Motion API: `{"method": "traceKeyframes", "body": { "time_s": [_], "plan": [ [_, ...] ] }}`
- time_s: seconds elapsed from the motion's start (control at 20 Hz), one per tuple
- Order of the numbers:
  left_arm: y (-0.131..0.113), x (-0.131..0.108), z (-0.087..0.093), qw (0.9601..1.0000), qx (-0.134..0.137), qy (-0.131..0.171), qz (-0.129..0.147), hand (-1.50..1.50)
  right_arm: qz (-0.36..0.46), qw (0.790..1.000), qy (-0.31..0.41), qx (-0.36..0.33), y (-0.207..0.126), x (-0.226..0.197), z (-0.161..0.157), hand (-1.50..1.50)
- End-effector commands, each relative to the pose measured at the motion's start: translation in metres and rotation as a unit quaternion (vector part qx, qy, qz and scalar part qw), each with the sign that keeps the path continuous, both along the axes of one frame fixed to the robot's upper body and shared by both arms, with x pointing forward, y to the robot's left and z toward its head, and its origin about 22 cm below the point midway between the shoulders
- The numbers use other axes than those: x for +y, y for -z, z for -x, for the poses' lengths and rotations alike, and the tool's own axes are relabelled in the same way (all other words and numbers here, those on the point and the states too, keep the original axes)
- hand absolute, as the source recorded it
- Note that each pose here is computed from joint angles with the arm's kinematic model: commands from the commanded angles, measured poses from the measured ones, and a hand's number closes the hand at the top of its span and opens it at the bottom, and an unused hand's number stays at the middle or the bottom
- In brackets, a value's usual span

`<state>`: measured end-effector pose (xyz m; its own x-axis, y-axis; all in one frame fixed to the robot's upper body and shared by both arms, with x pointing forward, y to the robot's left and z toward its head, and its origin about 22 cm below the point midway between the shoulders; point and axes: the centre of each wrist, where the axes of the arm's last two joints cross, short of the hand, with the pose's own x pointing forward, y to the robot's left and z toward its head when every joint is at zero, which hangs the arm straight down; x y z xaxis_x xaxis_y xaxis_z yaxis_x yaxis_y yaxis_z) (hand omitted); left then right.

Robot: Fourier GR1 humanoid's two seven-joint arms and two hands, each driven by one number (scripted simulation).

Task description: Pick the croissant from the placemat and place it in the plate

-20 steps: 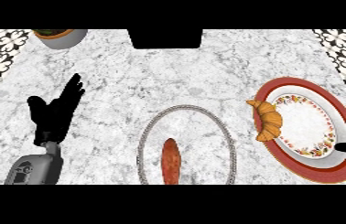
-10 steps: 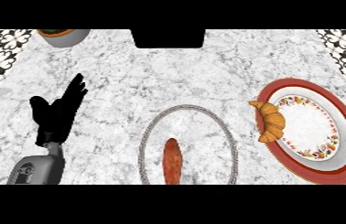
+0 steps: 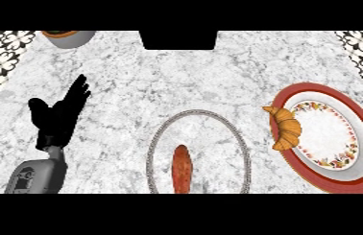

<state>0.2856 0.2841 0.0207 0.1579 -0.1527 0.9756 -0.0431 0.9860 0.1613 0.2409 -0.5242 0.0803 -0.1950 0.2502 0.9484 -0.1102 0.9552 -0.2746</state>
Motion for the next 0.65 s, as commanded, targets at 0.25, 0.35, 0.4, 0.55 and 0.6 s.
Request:
{"method": "traceKeyframes", "body": {
  "time_s": [0.25,0.35,0.4,0.55,0.6],
  "plan": [
    [-0.006,-0.002,-0.008,1.0000,0.000,0.001,-0.006,0.00,-0.007,0.999,-0.038,-0.029,-0.011,-0.033,0.011,-1.50],
    [-0.009,-0.001,0.007,1.0000,0.003,0.006,-0.001,0.00,-0.001,0.999,-0.031,-0.021,-0.001,-0.037,0.019,-1.50],
    [-0.003,-0.008,0.002,1.0000,0.000,0.005,-0.005,0.00,0.008,0.999,-0.030,-0.018,0.006,-0.035,0.017,-1.50],
    [-0.004,-0.002,-0.004,1.0000,0.002,0.002,0.000,0.00,0.016,0.999,-0.024,-0.013,-0.004,-0.047,0.022,-1.50],
    [-0.005,-0.011,-0.003,1.0000,-0.001,0.005,-0.002,0.00,0.015,1.000,-0.024,-0.008,0.008,-0.047,0.030,-1.50]
  ]
}}
